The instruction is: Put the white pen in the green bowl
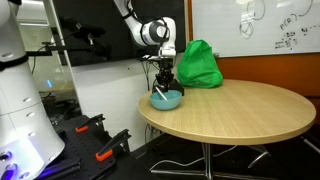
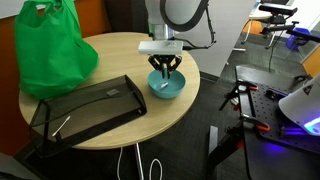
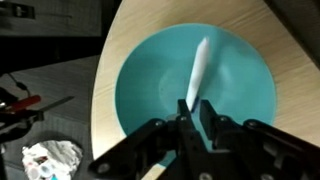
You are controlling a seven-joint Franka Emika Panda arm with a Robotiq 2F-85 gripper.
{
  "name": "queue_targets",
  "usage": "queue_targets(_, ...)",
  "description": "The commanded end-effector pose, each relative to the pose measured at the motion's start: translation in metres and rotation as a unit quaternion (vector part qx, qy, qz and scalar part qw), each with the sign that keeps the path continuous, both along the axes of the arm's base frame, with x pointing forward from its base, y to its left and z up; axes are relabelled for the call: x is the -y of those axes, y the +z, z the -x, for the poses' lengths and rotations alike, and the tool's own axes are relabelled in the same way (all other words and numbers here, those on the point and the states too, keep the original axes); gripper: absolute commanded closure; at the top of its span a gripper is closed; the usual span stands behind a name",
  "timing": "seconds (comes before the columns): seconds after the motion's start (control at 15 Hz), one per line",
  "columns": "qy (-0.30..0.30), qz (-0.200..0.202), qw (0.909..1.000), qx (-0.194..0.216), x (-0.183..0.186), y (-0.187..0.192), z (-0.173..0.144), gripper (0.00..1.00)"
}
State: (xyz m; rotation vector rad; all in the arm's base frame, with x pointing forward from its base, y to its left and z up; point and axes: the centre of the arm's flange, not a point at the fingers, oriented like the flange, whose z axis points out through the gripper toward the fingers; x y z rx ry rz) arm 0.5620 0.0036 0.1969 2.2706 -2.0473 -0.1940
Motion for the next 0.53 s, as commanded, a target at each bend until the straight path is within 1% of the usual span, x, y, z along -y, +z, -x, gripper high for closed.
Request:
queue_targets(0.0, 0.017, 0.008, 0.9998, 0.008, 0.006, -0.004, 0.0, 0.48)
queue_targets(0.13, 0.038, 0.004, 0.9992, 0.009, 0.012, 0.005, 0.002, 0.32)
queue_targets(0.27, 0.058, -0.011, 0.9983, -0.001, 0.018, 0.022, 0.003, 0.17)
queue_targets(0.4, 0.09, -0.033, 0.9953, -0.01, 0.027, 0.043, 0.006, 0.02)
queue_targets(0.47, 0.118, -0.04, 0.9923, -0.001, 0.032, 0.051, 0.008, 0.0)
